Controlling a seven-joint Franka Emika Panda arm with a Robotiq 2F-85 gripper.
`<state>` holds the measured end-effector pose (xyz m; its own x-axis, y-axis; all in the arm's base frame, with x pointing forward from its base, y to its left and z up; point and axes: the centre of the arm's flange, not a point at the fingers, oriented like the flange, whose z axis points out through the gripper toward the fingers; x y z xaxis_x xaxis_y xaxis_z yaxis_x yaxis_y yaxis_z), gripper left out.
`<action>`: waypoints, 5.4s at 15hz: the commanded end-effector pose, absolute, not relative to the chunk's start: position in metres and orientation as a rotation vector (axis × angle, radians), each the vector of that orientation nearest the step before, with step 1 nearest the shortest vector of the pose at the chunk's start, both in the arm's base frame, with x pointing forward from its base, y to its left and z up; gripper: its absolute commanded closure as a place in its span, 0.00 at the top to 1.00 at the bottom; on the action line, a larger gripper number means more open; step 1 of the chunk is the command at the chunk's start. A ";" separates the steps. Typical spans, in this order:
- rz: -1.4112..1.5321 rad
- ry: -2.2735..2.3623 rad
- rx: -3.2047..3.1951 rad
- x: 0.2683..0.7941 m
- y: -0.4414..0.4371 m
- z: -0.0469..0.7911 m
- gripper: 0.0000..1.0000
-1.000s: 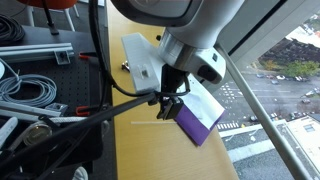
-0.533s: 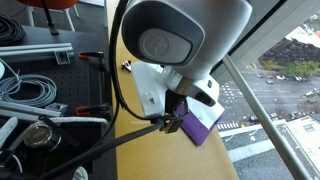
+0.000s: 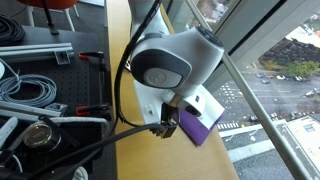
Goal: Put the straw in the cup.
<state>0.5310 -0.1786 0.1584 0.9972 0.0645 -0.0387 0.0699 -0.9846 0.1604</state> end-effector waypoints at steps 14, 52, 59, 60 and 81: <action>-0.070 0.102 2.943 0.563 -0.161 0.115 0.43; -0.894 0.614 3.390 0.571 -0.162 0.333 0.00; -0.986 0.456 3.593 0.611 -0.159 0.302 0.00; -1.018 0.421 3.613 0.615 -0.158 0.299 0.00; -1.482 -0.007 3.663 0.634 -0.159 0.224 0.00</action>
